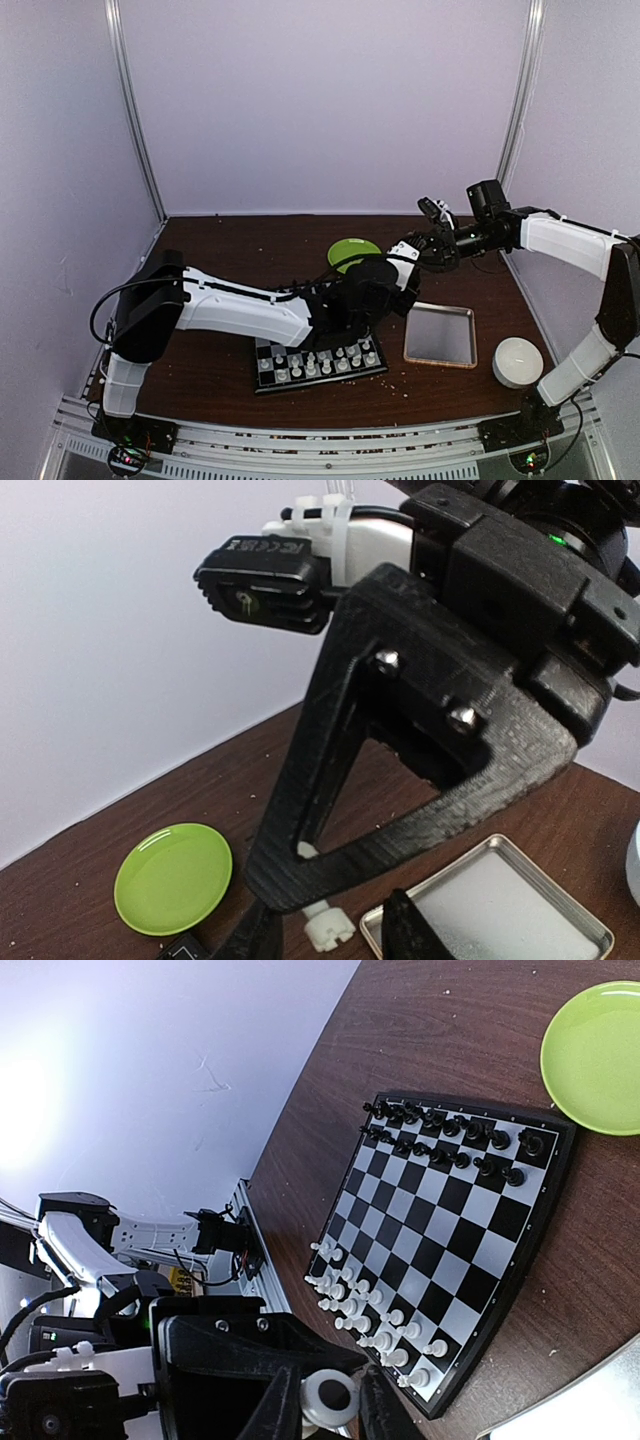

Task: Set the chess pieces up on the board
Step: Pass from the right arm to the left

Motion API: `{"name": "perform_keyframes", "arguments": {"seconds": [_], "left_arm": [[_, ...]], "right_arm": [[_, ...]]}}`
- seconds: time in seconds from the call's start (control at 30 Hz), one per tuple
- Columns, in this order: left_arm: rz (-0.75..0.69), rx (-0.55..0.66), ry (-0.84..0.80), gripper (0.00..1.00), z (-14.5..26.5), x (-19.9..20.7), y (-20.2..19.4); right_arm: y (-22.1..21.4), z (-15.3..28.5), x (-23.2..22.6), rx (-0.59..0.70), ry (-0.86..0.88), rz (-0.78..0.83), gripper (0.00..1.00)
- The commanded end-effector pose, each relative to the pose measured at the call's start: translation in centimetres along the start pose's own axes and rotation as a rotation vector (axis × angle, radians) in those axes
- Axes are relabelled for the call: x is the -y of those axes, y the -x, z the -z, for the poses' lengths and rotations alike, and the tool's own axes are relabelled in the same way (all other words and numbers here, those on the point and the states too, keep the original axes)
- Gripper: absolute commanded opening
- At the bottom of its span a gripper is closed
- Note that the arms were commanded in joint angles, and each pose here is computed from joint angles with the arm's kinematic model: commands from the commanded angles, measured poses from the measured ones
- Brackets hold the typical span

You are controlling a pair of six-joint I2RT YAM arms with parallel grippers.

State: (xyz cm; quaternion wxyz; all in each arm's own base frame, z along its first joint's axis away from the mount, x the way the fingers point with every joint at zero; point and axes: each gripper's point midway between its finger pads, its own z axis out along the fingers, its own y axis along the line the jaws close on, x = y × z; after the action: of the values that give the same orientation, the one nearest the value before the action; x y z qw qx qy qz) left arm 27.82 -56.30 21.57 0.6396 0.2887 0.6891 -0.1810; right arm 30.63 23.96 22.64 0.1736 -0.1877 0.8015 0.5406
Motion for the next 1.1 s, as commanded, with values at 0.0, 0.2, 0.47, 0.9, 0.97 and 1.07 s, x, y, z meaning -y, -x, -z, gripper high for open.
{"name": "perform_keyframes", "arguments": {"seconds": [0.0, 0.2, 0.47, 0.9, 0.97, 1.07], "left_arm": [[0.07, 0.059, -0.007, 0.35, 0.3, -0.4, 1.5], [0.099, 0.066, 0.013, 0.39, 0.2, -1.2, 1.6], [0.122, 0.078, 0.0, 0.39, 0.4, -1.5, 1.9], [0.127, 0.121, -0.015, 0.39, 0.9, -1.6, 3.3], [0.131, 0.124, -0.003, 0.39, 0.9, -1.8, 3.5], [0.14, 0.116, 0.001, 0.39, 0.7, -2.1, 3.2]], "right_arm": [[0.4, 0.1, 0.4, 0.011, 0.003, 0.015, 0.2], [0.4, 0.1, 0.6, 0.009, 0.0, 0.012, 0.2], [0.3, 0.0, 0.8, 0.007, -0.004, 0.009, 0.2], [0.3, -0.1, 1.3, 0.003, -0.01, 0.004, 0.2], [0.3, -0.1, 1.2, 0.003, -0.008, 0.005, 0.2], [0.3, 0.0, 1.2, 0.005, -0.01, 0.006, 0.2]]}}
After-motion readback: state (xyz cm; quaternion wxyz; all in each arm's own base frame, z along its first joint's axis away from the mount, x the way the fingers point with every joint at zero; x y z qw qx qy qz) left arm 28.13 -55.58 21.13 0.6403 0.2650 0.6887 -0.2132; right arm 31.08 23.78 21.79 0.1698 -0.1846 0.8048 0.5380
